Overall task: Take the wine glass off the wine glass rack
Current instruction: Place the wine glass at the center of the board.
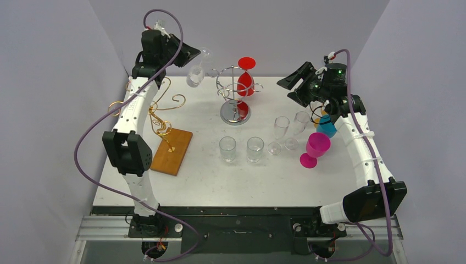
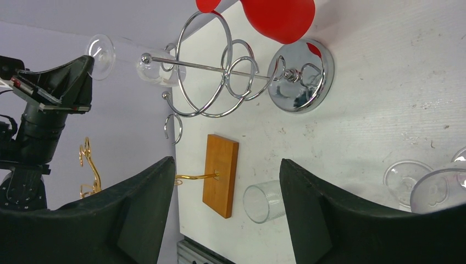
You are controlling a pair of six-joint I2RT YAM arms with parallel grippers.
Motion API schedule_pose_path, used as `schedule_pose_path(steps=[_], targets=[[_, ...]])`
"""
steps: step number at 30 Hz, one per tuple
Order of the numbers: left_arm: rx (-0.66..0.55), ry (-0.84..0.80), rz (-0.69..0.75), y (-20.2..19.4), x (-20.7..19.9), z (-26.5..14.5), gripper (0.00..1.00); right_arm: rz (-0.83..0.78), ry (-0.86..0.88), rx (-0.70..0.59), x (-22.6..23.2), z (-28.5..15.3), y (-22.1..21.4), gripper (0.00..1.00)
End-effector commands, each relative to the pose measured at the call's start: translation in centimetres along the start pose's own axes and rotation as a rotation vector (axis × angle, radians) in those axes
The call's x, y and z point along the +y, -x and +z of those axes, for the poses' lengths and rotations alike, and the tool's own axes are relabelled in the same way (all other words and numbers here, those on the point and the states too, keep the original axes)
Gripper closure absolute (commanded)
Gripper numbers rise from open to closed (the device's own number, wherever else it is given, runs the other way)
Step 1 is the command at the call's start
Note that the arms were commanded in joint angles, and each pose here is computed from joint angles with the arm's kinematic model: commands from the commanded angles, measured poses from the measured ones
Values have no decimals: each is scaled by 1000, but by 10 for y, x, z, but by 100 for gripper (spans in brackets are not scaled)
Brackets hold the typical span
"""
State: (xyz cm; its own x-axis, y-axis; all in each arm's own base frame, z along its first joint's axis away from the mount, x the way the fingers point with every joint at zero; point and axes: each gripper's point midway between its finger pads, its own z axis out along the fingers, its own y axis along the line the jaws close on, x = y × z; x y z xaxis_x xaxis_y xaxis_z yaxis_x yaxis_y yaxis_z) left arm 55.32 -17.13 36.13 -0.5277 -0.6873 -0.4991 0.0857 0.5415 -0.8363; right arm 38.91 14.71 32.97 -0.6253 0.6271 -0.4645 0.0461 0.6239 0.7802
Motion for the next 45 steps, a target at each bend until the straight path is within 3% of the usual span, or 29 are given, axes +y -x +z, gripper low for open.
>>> schedule_pose_path(steps=[1, 16, 22, 27, 45], targets=[[-111, -183, 71, 34, -74, -42, 100, -50, 38, -40, 15, -10, 3, 35], [-134, -236, 70, 40, -113, -83, 100, -169, 100, -95, 44, -25, 5, 35], [-129, -254, 49, 39, -129, -103, 100, -300, 150, -218, 66, -40, 12, 33], [-127, -267, 41, 36, -141, -119, 100, -427, 224, -341, 98, -53, 12, 26], [-43, -399, -15, 0, -184, -189, 100, -757, 436, -458, 196, -28, -55, 22]])
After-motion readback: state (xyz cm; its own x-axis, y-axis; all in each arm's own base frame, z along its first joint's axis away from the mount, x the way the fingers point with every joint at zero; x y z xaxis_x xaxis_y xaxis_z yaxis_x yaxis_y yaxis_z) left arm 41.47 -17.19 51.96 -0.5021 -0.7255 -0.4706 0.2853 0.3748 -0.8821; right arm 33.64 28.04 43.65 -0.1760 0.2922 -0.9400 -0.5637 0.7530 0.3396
